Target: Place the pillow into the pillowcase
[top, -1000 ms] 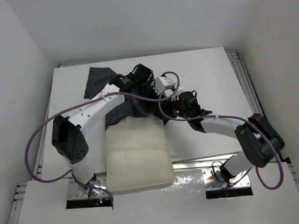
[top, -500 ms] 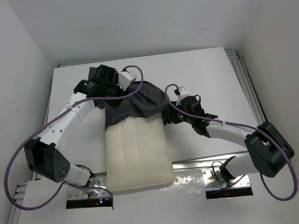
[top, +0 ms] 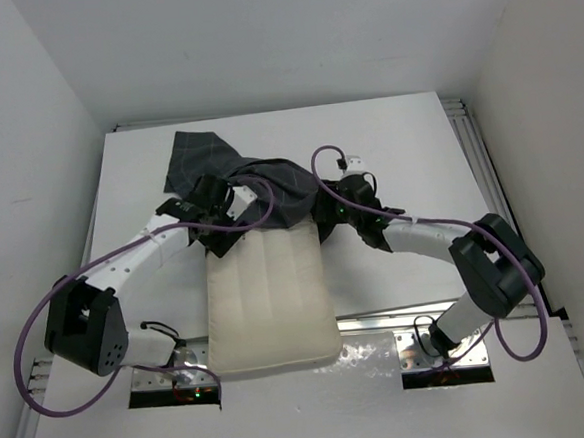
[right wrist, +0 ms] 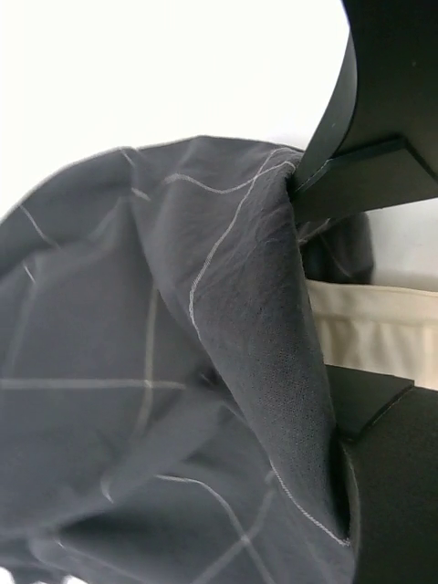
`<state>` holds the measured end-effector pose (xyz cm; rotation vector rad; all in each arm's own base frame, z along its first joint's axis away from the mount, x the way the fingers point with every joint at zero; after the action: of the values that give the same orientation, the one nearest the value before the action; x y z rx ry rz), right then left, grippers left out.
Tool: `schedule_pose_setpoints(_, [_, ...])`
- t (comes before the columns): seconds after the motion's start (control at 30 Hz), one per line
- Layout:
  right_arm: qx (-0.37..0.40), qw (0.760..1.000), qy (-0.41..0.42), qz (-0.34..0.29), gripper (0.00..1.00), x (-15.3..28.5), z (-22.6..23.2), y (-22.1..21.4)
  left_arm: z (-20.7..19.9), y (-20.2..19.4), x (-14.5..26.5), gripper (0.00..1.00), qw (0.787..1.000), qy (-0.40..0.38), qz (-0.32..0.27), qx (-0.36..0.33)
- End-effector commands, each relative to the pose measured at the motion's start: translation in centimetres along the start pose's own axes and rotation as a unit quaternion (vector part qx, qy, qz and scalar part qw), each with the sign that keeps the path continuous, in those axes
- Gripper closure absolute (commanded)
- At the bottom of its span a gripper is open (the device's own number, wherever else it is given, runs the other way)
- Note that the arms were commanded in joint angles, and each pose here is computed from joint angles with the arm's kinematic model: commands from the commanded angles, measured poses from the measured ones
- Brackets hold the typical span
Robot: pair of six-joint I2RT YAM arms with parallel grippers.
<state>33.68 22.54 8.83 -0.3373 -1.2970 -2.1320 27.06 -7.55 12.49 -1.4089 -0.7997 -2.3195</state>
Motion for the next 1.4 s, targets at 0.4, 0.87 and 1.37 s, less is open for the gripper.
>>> schedule_pose_setpoints(0.4, [-0.082, 0.984, -0.151, -0.053, 0.58, -2.8, -3.3, 1.4, 0.2, -0.9, -3.0, 1.00, 0.997, 0.053, -0.014, 0.049])
schedule_pose_setpoints(0.87, [0.057, 0.998, 0.006, -0.036, 1.00, 2.3, -1.4, 1.4, -1.8, -1.1, 5.0, 1.00, 0.997, -0.042, -0.071, -0.012])
schedule_pose_setpoints(1.37, [0.063, 0.997, 0.008, 0.032, 0.40, 5.1, -1.9, -1.5, -2.9, 0.6, 5.2, 1.00, 0.991, -0.082, -0.106, 0.006])
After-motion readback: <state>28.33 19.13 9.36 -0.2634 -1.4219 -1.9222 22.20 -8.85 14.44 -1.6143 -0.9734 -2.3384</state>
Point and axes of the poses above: each gripper's point midway between its finger pads, its own x axis back along the fingers, its own z axis along the line the jaws close on, y = z × x, the point moved 2 cm from there along x, back along the fingers, and after that the axes turned 8 degrees about -x, right-handed, at the moved point
